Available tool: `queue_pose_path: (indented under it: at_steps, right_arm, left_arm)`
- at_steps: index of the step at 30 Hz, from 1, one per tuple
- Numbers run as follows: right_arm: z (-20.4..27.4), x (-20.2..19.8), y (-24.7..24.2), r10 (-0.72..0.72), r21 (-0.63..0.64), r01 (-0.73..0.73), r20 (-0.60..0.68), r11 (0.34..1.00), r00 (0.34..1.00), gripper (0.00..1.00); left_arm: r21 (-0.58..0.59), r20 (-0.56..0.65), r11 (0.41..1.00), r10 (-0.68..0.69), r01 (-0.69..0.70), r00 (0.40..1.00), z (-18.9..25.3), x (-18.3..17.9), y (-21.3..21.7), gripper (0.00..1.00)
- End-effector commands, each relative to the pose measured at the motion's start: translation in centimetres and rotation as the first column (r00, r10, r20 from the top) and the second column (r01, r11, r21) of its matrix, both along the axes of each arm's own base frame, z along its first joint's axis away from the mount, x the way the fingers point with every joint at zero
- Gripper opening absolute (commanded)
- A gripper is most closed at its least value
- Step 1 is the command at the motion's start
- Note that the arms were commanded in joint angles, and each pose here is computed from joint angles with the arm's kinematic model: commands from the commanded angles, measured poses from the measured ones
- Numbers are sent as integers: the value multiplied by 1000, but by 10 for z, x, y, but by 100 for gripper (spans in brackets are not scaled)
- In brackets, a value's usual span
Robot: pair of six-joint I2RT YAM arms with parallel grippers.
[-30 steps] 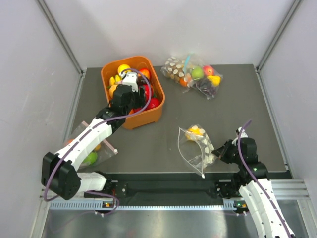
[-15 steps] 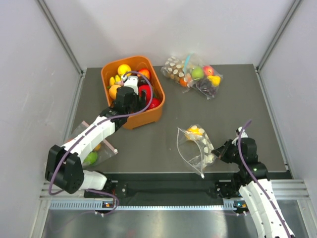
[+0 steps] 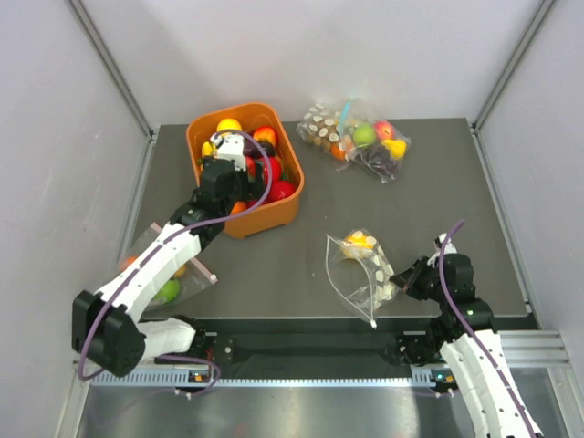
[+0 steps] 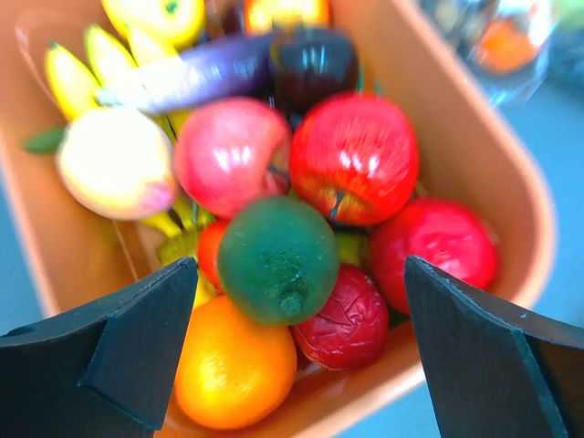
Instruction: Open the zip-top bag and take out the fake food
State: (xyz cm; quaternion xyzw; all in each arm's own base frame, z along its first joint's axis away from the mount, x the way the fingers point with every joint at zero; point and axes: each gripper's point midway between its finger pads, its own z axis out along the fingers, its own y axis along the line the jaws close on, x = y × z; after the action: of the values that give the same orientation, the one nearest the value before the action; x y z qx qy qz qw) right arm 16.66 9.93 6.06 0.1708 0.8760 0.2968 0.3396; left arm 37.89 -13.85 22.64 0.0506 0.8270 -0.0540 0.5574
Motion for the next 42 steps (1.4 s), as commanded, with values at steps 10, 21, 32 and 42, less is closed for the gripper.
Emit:
queue_pose_path:
  at_steps: [10, 21, 32, 42]
  right_arm:
    - [8, 5, 1, 4, 7, -5, 37, 1000, 999, 0]
    - [10, 6, 2, -2, 16, 1, 40, 1000, 999, 0]
    - [9, 4, 2, 3, 17, -3, 34, 1000, 999, 0]
    - [11, 4, 2, 4, 15, -5, 41, 1000, 999, 0]
  left_arm:
    - [-57, 215, 946, -300, 318, 929, 76, -80, -88, 97]
    - [-251, 106, 687, -680, 681, 725, 15, -207, -225, 89]
    - [-344, 8, 622, -747, 703, 665, -31, -223, -260, 88]
    - [-276, -105, 676, -728, 683, 678, -84, -211, -276, 74]
